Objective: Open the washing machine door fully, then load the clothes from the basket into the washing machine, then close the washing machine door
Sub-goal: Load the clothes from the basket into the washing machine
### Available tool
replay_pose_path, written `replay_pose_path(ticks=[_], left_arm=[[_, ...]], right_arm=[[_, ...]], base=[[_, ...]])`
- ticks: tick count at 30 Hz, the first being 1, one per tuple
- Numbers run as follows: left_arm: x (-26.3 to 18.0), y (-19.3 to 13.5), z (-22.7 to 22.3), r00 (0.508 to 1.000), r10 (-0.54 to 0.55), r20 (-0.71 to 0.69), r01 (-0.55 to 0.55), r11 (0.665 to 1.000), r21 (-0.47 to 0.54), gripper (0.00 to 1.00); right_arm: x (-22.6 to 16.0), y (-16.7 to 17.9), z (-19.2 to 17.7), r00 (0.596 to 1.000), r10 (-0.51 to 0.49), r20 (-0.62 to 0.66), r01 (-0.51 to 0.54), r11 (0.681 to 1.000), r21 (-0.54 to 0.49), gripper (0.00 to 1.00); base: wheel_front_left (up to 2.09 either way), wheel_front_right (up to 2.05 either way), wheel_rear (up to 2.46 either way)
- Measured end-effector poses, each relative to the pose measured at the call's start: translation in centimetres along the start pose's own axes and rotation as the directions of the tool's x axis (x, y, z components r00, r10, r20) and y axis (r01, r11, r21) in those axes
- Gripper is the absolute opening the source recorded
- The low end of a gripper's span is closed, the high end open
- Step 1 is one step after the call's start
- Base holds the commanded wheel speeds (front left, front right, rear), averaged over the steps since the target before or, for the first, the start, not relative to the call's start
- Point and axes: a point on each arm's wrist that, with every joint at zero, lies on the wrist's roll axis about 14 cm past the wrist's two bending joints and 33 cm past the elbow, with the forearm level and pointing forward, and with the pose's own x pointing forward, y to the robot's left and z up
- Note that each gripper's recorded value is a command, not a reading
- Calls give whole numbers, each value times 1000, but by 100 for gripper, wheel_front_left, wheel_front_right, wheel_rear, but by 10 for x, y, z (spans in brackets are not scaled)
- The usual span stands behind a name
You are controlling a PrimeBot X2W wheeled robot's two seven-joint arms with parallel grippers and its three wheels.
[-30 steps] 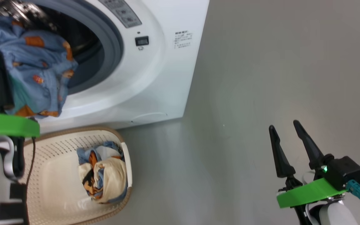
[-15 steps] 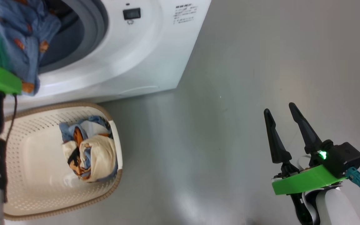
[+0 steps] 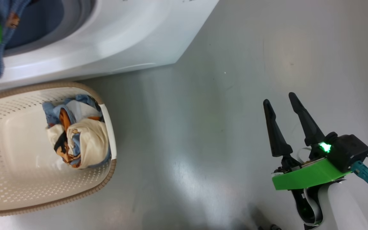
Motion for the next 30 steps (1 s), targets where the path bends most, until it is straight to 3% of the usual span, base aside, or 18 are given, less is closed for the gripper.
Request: replay_pose_path(ticks=[10, 18, 23, 27, 30], left_arm=[[26, -3, -32, 996, -20, -92, 18, 1000, -21, 0], [37, 0, -30, 996, -14, -89, 11, 999, -33, 0], [51, 4, 9, 998, -18, 59, 15, 999, 48, 0], [55, -2, 65, 969, -35, 246, 11, 995, 100, 0], [49, -5, 73, 955, -45, 295, 11, 993, 116, 0]], right_arm=[[3, -1, -21, 999, 3, -53, -3, 1000, 6, 100], [2, 2, -28, 997, 12, -74, -11, 1000, 10, 100], [5, 3, -30, 997, 16, -76, -14, 1000, 20, 100], [7, 2, -33, 997, 13, -80, -11, 1000, 29, 100], [7, 1, -34, 996, 9, -84, -7, 1000, 29, 100]], base=[[0, 0, 0], [0, 0, 0], [0, 0, 0], [0, 0, 0], [0, 0, 0]])
